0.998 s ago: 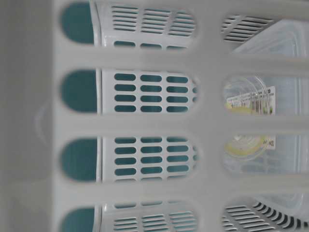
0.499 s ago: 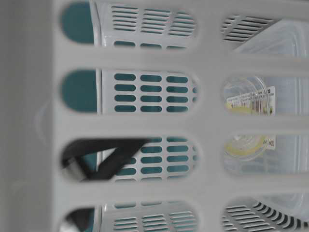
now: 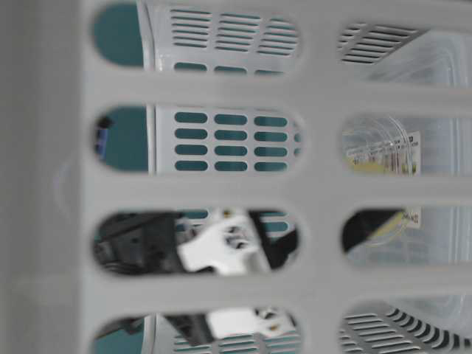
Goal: Pick up the tape dispenser from the shopping basket with the left arm.
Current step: 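Close the left gripper around the tape dispenser's tape roll, then lift the held tape dispenser upward with the left gripper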
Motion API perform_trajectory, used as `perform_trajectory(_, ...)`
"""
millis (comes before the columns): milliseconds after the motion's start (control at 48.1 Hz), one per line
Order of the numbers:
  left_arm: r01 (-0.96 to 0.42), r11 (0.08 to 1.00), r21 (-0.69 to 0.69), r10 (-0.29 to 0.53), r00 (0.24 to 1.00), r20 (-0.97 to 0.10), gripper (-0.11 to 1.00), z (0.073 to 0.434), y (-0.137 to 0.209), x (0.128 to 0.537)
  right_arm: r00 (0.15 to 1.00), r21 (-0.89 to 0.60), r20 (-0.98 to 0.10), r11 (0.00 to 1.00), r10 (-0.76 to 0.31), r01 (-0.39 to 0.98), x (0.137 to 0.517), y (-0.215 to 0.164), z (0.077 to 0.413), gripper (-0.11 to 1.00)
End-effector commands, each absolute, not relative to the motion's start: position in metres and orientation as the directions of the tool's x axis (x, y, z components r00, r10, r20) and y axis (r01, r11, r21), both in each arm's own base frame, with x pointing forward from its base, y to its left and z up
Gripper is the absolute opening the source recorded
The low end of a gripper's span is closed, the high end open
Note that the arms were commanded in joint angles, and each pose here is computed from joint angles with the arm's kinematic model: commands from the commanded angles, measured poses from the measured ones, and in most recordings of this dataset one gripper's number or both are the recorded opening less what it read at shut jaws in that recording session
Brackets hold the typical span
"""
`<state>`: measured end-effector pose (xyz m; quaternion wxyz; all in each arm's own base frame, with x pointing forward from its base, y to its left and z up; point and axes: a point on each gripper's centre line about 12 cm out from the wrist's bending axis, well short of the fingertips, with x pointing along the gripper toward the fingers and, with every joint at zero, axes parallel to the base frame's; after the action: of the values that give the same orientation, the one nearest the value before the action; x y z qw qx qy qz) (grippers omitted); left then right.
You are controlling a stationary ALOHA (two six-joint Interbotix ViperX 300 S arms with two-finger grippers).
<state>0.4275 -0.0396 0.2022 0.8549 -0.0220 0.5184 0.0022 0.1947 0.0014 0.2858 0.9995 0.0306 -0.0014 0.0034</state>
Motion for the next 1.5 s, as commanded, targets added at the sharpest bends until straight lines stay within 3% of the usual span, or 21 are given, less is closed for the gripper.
perform_trajectory(0,-0.019,0.999,-0.036,-0.022,0.487,-0.873,0.8,0.212,-0.041,0.43,1.0,0.064,0.02,0.998,0.008,-0.009,0.196,0.002,0.292,0.78)
perform_trajectory(208,0.002,0.999,-0.038,-0.033,0.565,-0.825,0.27,0.264,-0.045,0.433,1.0,0.064,0.021,0.998,0.008,-0.009,0.196,0.002,0.293,0.78)
perform_trajectory(436,-0.006,0.999,-0.033,-0.023,0.595,-0.803,0.28,0.368,-0.038,0.416,1.0,0.064,0.021,0.998,0.008,-0.009,0.196,0.002,0.293,0.78)
perform_trajectory(582,-0.002,1.0,-0.026,-0.02,0.594,-0.804,0.28,0.406,-0.037,0.407,1.0,0.064,0.021,0.998,0.008,-0.009,0.196,0.002,0.293,0.78)
perform_trajectory(1475,0.003,1.0,-0.023,-0.02,0.583,-0.812,0.28,0.405,-0.039,0.412,1.0,0.064,0.021,0.998,0.008,-0.009,0.196,0.002,0.293,0.78)
